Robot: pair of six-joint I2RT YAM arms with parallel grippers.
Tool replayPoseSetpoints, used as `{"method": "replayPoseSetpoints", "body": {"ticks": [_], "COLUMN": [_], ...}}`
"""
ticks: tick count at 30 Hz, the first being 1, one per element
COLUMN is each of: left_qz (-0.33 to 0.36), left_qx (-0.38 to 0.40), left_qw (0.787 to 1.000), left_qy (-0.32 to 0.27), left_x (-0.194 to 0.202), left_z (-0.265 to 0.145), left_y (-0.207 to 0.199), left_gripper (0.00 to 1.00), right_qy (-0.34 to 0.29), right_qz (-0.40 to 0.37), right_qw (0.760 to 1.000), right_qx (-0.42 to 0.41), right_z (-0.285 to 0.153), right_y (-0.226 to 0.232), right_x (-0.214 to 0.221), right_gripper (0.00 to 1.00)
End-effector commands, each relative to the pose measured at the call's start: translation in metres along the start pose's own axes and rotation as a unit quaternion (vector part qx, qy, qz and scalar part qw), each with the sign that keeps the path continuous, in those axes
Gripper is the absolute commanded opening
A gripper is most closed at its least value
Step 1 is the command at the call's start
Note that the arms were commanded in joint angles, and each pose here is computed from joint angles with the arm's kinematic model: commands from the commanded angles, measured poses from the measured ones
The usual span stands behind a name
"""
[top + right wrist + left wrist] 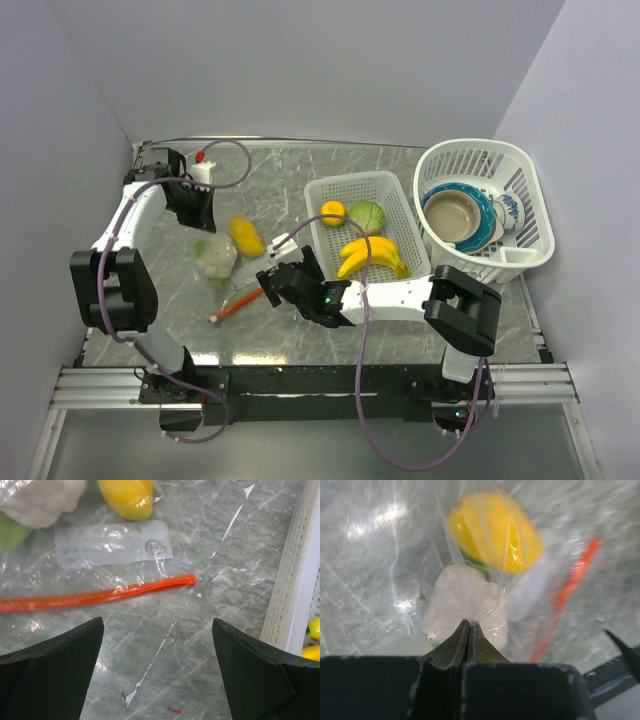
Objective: Open the zip-top bag and remove the fake food
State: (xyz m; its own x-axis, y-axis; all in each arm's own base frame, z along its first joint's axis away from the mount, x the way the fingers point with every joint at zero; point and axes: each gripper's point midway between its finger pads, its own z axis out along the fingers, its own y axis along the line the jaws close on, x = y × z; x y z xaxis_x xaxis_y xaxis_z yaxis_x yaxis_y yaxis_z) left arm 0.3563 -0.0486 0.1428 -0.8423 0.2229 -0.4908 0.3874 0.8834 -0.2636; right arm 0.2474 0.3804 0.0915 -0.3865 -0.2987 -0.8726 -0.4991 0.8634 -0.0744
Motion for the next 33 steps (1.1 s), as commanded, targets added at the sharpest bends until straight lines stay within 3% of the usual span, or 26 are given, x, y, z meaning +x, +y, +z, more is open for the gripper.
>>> {"method": "replayPoseSetpoints", "body": {"ticks": [1, 3, 13, 20, 22, 24, 28, 29, 31, 33], "left_qz": [0.000, -0.002, 0.030, 0.033, 0.025, 0.050, 0.042, 0.048, 0.034, 0.025], "left_qx": [-0.079, -0.087, 0.022, 0.035, -0.014, 0.016, -0.029, -0.021, -0.076, -0.077], "left_qw": [0.997, 0.996, 0.997, 0.996, 0.995, 0.995, 0.992, 0.993, 0.991, 0.994], "left_qy": [0.019, 0.010, -0.064, -0.082, -0.097, -0.079, -0.111, -0.105, -0.105, -0.067], "left_x": [0.011, 0.000, -0.054, -0.056, -0.058, -0.053, -0.063, -0.060, -0.055, -0.036], "left_z": [0.020, 0.014, -0.064, -0.083, -0.082, -0.082, -0.078, -0.076, -0.059, -0.038], "left_y": [0.040, 0.042, -0.055, -0.073, -0.058, -0.073, -0.055, -0.056, -0.027, -0.015], "left_gripper": [0.01, 0.01, 0.01, 0.01, 0.01, 0.01, 0.01, 0.01, 0.01, 0.01], "right_qy": [-0.021, -0.021, -0.009, -0.011, -0.011, -0.009, -0.009, -0.009, -0.010, -0.009], "right_qz": [0.019, 0.018, 0.015, 0.013, 0.013, 0.010, 0.009, 0.008, 0.008, 0.005], "right_qw": [1.000, 1.000, 1.000, 1.000, 1.000, 1.000, 1.000, 1.000, 1.000, 1.000], "right_qx": [-0.007, -0.009, -0.014, -0.015, -0.013, -0.012, -0.013, -0.012, -0.014, -0.015], "right_z": [-0.005, -0.006, -0.001, -0.001, -0.001, -0.001, 0.000, 0.000, 0.000, 0.000], "right_y": [0.005, 0.004, 0.009, 0.010, 0.008, 0.008, 0.009, 0.009, 0.009, 0.010], "right_x": [-0.011, -0.010, 0.000, -0.002, -0.001, -0.001, -0.001, -0.003, -0.003, -0.003], "right_gripper": [0.96, 0.97, 0.96, 0.96, 0.96, 0.96, 0.97, 0.97, 0.97, 0.97]}}
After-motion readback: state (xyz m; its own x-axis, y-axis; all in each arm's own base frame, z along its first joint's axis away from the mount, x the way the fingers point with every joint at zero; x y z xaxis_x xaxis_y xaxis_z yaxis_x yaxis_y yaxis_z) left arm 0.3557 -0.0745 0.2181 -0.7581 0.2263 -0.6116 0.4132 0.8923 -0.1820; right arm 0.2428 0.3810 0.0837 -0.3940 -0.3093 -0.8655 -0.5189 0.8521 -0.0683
